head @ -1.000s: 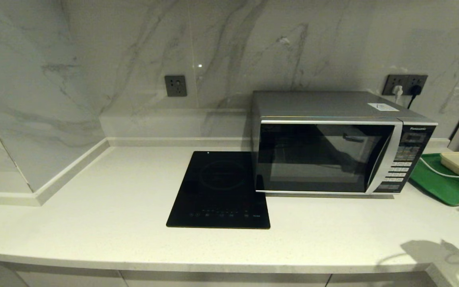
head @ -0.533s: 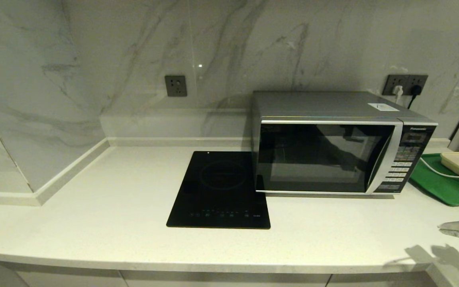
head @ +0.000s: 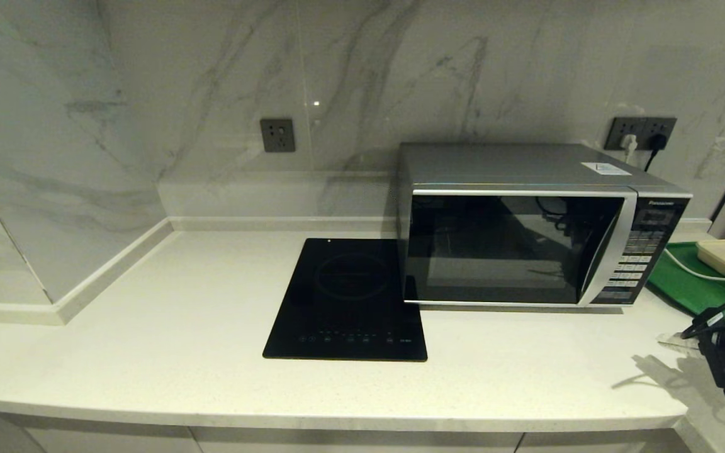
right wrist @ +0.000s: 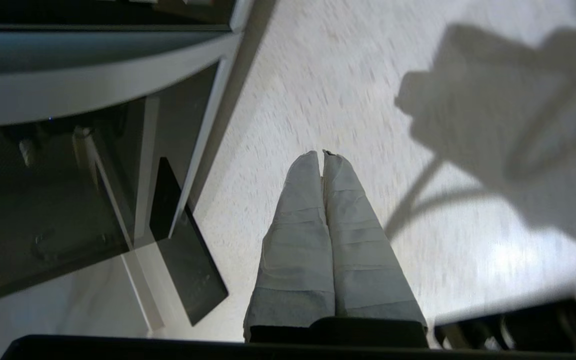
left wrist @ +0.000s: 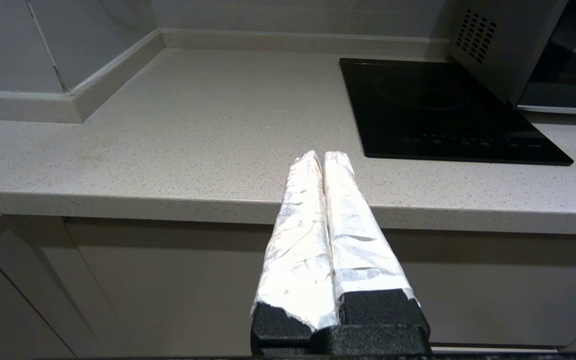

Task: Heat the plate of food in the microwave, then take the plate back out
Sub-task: Open the microwave oven

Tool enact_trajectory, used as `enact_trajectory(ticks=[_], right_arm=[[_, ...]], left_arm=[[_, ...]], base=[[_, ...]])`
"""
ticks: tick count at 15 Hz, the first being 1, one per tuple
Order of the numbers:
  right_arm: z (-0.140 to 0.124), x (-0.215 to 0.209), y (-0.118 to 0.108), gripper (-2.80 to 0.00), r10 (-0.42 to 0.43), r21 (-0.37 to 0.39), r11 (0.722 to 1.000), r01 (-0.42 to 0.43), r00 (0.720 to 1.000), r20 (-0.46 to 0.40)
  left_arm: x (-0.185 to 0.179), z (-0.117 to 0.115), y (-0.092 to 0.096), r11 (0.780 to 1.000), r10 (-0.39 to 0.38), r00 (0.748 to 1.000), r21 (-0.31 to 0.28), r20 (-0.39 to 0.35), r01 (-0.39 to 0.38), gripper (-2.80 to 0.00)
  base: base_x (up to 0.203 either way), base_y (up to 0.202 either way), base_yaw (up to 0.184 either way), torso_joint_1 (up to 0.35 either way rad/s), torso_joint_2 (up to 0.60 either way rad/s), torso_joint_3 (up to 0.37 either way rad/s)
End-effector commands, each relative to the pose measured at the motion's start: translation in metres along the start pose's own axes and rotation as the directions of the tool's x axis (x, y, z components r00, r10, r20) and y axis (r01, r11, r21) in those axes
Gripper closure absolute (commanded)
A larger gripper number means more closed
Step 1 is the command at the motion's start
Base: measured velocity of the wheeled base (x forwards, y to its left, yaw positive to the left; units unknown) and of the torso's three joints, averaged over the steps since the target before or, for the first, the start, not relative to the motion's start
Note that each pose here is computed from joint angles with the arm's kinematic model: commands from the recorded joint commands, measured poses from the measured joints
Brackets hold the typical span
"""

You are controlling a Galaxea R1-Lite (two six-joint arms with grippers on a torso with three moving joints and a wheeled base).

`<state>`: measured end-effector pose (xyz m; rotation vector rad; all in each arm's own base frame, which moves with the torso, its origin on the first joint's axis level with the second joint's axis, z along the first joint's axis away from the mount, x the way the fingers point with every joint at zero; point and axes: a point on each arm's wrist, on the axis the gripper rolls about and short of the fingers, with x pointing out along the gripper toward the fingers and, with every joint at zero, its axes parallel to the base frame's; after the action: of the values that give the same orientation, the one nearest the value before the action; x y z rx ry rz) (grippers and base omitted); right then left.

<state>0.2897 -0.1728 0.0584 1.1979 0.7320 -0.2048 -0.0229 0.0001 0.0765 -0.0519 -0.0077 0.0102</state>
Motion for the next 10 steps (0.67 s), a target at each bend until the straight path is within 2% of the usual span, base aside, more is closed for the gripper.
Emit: enact_trajectory(ticks=[1, 3, 5, 10], right_arm=[[0.015, 0.030, -0.022, 0.00, 0.045, -0.013, 0.999, -0.046, 0.998, -0.049], [0.027, 0.041, -0.022, 0.00, 0.108, -0.075, 0.991, -0.112, 0.993, -0.056], [0.035, 0.046, -0.018, 0.00, 0.153, -0.102, 0.982, -0.159, 0.986, -0.069], [0.058, 0.070, -0.018, 0.00, 0.207, -0.178, 0.960, -0.218, 0.975, -0.081]], left_arm=[[0.000, 0.000, 0.000, 1.000, 0.000, 1.000, 0.000, 0.000, 0.000, 0.00], [0.000, 0.000, 0.000, 1.000, 0.000, 1.000, 0.000, 0.000, 0.000, 0.00], [0.000, 0.000, 0.000, 1.000, 0.000, 1.000, -0.001, 0.000, 0.000, 0.00], [0.000, 0.000, 0.000, 1.000, 0.000, 1.000, -0.002, 0.000, 0.000, 0.00]], base=[[0.000, 0.000, 0.000, 0.000, 0.00, 0.000], [0.000, 0.000, 0.000, 0.000, 0.00, 0.000], [0.000, 0.000, 0.000, 0.000, 0.00, 0.000], [0.000, 0.000, 0.000, 0.000, 0.00, 0.000]])
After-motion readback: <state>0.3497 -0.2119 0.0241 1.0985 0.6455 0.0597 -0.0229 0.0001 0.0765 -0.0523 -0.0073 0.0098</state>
